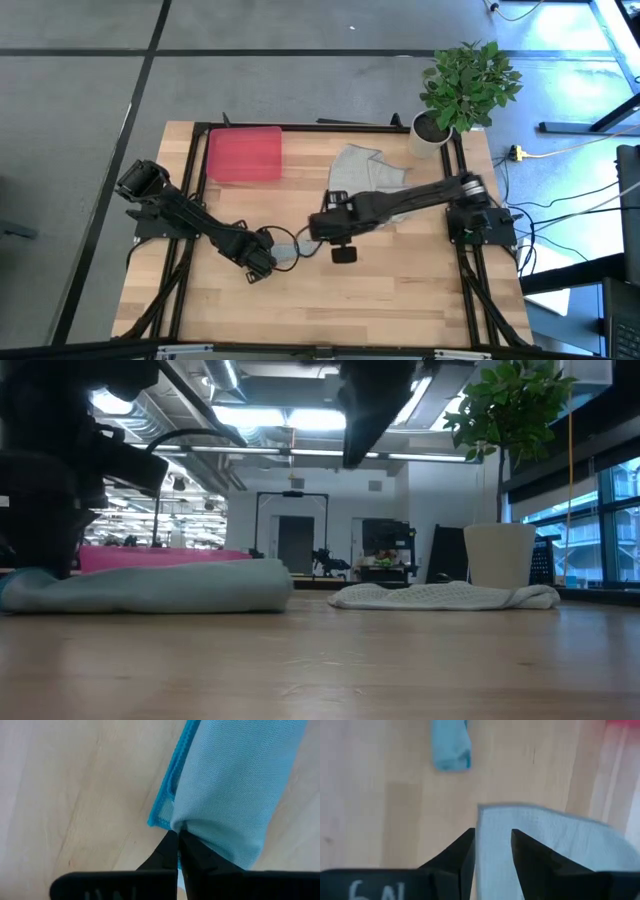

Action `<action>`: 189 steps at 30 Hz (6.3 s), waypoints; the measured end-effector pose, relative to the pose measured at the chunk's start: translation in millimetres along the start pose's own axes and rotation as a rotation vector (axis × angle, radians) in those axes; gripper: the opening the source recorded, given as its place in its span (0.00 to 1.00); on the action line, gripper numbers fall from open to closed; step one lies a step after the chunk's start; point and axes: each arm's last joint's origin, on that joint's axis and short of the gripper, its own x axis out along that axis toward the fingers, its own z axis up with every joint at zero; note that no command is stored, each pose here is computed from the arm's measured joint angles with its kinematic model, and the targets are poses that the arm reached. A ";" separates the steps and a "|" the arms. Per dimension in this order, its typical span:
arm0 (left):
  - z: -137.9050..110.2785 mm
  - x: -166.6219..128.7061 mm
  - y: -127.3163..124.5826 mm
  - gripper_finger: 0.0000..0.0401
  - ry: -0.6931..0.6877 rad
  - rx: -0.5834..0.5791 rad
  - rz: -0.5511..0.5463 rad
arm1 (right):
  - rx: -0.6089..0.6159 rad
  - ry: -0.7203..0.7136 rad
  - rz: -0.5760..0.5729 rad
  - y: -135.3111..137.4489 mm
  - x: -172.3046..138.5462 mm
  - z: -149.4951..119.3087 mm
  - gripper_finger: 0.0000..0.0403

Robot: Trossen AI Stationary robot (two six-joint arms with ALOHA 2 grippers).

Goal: Roll microfiber towels into tight, uniform cylinder then place into a basket
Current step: Roll the blue towel, then put the blue towel into the pink bin

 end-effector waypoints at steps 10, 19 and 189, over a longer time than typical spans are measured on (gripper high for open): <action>0.2 0.1 0.1 0.00 0.007 -0.001 -0.005 | 0.026 -0.405 0.062 13.7 -37.0 -52.6 0.31; -0.2 0.1 -0.1 0.00 0.020 0.010 -0.012 | 0.020 -0.445 0.081 15.1 -25.4 -77.8 0.31; 52.0 -72.6 54.1 0.03 -0.430 0.091 -0.054 | 0.019 -0.451 0.082 16.0 -21.1 -77.7 0.31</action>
